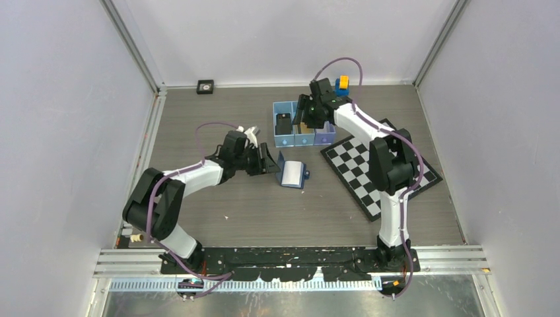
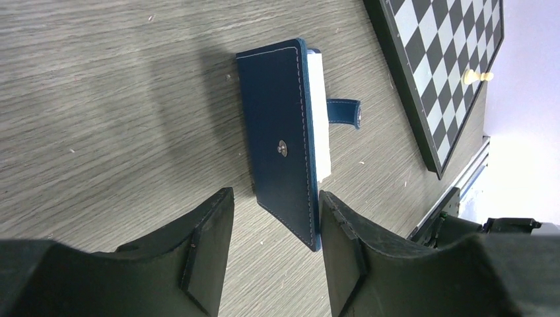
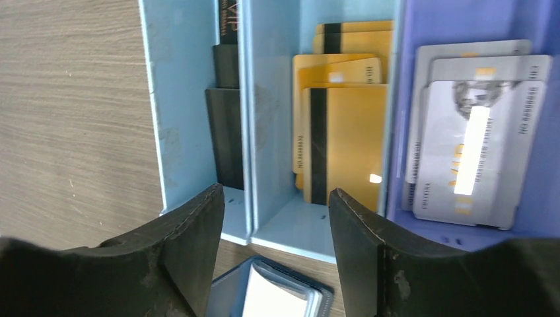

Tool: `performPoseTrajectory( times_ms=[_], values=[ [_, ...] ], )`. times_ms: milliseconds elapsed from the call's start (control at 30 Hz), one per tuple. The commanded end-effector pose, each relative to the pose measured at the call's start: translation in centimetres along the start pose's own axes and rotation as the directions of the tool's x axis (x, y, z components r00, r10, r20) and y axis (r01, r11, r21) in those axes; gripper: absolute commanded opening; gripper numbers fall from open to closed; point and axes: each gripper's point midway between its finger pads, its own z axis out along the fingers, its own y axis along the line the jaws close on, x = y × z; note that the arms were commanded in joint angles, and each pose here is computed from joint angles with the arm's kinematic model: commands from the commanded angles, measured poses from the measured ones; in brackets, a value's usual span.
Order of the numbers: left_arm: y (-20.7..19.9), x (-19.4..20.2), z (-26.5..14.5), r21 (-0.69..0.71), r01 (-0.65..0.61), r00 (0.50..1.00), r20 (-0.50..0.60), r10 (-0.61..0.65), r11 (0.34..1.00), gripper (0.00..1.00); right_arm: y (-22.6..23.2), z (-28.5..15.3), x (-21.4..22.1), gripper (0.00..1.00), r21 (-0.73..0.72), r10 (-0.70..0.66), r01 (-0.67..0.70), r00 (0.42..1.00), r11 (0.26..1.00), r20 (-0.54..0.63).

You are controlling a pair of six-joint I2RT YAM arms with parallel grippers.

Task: Take the credit cards out of the card holder
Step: Move the storage box to the center of the board.

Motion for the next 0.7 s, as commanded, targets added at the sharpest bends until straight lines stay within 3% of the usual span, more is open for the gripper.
performPoseTrajectory(
  times_ms=[0, 167, 333, 433, 533, 667],
  values=[
    [-1.7, -2.0, -1.4, 0.027, -0.067, 0.994, 0.091, 0.064, 0.997, 0.51, 3.5, -2.2, -2.0, 0.66, -0.012, -0.076, 0.077, 0.993, 0.997, 0.089],
    [-2.2, -2.5, -2.4, 0.033, -0.083, 0.988, 0.136, 0.078, 0.996, 0.51, 3.7, 0.5, -0.4, 0.62, 0.118, -0.148, 0.141, 0.987, 0.983, 0.058],
    [-2.0, -3.9, -4.4, -0.03, -0.102, 0.967, 0.23, 0.106, 0.994, 0.53, 5.5, 2.3, 1.3, 0.41, 0.137, -0.18, 0.174, 0.983, 0.975, 0.029],
    [-1.4, -4.5, -6.1, -0.093, -0.097, 0.948, 0.296, 0.121, 0.991, 0.54, 7.1, 2.5, 2.5, 0.42, 0.135, -0.204, 0.2, 0.979, 0.97, 0.012],
    [-0.7, -5.0, -7.5, -0.143, -0.083, 0.923, 0.363, 0.13, 0.986, 0.55, 7.4, 1.5, 2.3, 0.55, 0.187, -0.232, 0.222, 0.972, 0.957, 0.034],
    [-0.8, -5.3, -8.3, -0.144, -0.085, 0.906, 0.4, 0.136, 0.986, 0.56, 7.6, 0.0, 1.2, 0.59, 0.189, -0.264, 0.246, 0.961, 0.951, 0.077]
  ],
)
